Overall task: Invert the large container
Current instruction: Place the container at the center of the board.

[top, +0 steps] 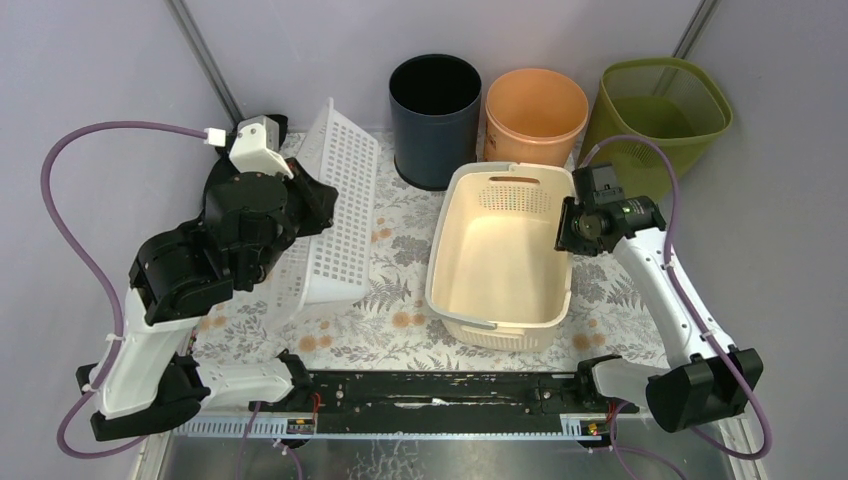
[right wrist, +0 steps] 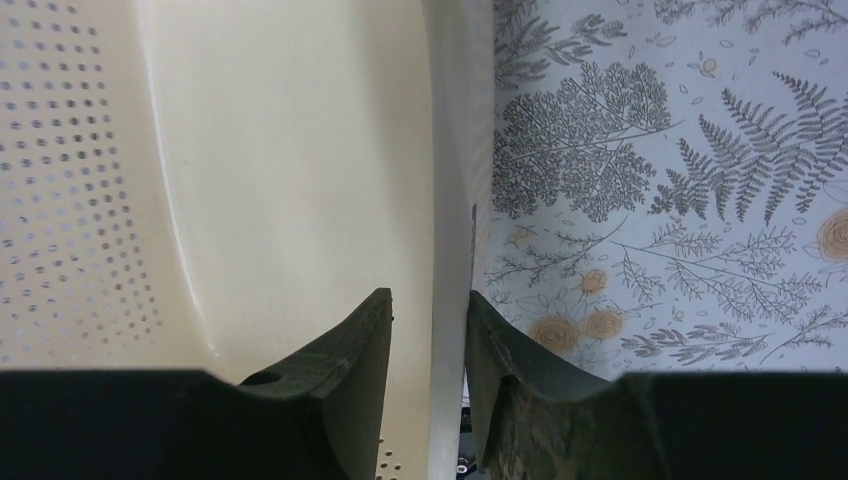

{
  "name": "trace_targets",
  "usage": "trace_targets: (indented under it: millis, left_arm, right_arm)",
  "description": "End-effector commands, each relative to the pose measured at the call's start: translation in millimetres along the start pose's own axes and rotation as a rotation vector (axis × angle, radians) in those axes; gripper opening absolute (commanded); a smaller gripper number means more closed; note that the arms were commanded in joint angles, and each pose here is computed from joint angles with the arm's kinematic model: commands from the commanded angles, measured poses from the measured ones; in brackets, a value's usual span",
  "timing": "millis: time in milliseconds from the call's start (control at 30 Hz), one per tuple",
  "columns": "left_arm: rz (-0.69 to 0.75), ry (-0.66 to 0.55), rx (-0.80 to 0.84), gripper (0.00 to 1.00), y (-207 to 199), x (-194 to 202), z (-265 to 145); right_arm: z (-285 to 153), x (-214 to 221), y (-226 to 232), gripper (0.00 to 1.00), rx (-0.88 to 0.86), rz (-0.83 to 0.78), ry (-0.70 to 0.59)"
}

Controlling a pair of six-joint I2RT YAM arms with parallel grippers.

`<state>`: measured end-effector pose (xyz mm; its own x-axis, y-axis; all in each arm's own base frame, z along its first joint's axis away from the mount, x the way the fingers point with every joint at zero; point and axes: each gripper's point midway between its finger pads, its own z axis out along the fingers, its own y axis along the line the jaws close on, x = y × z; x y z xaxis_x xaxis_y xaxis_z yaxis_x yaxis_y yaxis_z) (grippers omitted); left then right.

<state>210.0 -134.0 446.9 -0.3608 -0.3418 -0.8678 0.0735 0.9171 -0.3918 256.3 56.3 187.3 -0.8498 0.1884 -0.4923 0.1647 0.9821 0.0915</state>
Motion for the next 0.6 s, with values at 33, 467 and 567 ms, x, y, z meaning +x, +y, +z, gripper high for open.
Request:
trace_targets:
  millis: [33, 467, 567]
  left_arm:
    - [-0.044, -0.055, 0.038, 0.17, -11.1, -13.0, 2.7]
    - [-0.025, -0.01, 0.045, 0.17, -19.8, 6.0, 17.9]
    - [-0.022, 0.009, 0.05, 0.17, -23.3, 13.8, 23.2]
  right_arm:
    - [6.9, -0.1, -5.4, 0.4, -0.011, 0.007, -0.027]
    - [18.3, 3.2, -28.3, 0.62, 0.021, 0.057, 0.0]
    - [5.2, -5.1, -23.7, 0.7, -0.006, 0.06, -0.03]
